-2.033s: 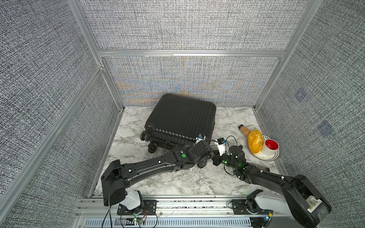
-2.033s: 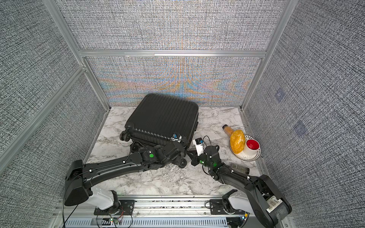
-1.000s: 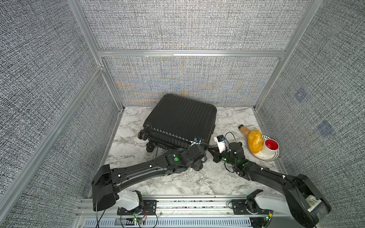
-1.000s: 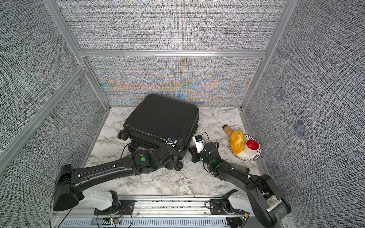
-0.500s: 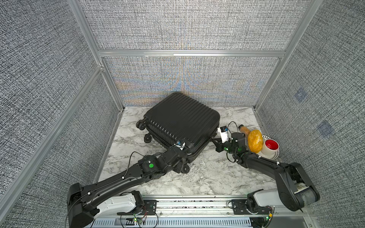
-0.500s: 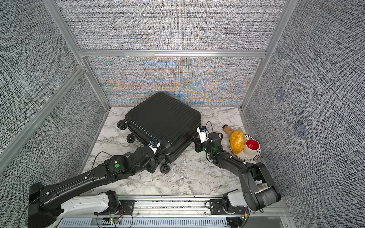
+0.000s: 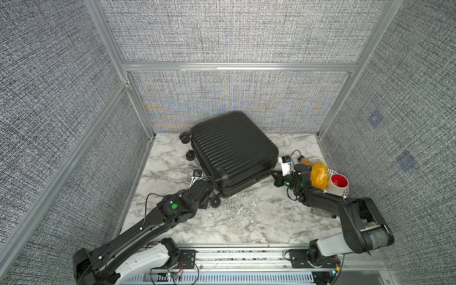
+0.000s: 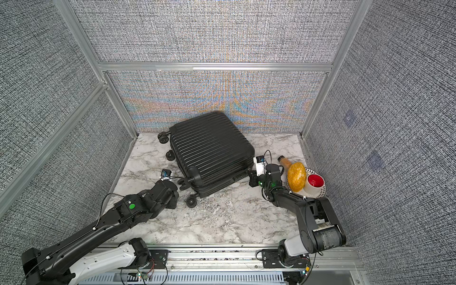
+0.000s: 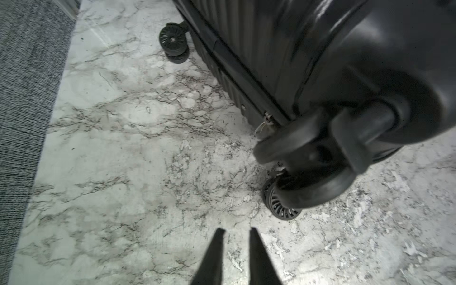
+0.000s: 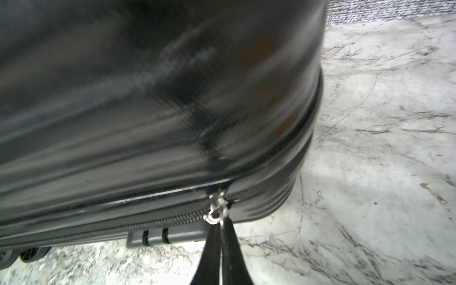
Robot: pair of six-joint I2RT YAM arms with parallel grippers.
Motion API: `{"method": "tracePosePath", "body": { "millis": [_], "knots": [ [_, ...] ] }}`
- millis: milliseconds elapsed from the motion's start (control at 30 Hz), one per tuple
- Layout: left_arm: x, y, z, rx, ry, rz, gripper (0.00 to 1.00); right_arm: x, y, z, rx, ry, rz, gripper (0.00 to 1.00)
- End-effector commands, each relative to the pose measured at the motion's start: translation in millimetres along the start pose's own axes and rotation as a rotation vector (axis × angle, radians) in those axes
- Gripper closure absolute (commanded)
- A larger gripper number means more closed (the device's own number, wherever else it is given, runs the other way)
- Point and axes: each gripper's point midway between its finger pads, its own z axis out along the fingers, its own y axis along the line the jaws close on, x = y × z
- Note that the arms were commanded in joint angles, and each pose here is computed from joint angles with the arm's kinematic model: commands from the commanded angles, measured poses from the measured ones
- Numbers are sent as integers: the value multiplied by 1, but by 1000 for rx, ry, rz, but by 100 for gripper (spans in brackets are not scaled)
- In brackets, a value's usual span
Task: Open the suitcase zippers
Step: Unzip the zipper on the suitcase.
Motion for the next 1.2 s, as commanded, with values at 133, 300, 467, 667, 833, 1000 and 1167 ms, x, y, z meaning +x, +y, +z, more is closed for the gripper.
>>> {"method": "tracePosePath", "body": {
  "millis": [133, 300, 467, 667, 833, 1000, 1167],
  "knots": [
    [-12, 8, 1, -17, -55, -61, 95, -4, 8, -6, -57, -31, 31, 100],
    [-30, -5, -18, 140, -170, -142, 49, 8, 34, -19, -151, -42, 72, 100],
    [-38, 13, -42, 142, -232, -286, 21, 21, 67, -31, -192, -58, 54, 100],
    [-34, 9, -38, 139, -157, -384, 20, 26, 110, -42, -255, -108, -46, 100],
    [-29, 18, -33, 108, -169, -569, 23, 36, 127, -49, -279, -125, -98, 100],
    [-28, 32, -27, 42, -168, -594, 31, 41, 135, -50, -301, -115, -111, 100],
    [-21, 30, -22, 32, -69, -411, 28, 41, 139, -49, -309, -104, -123, 100]
  ]
}}
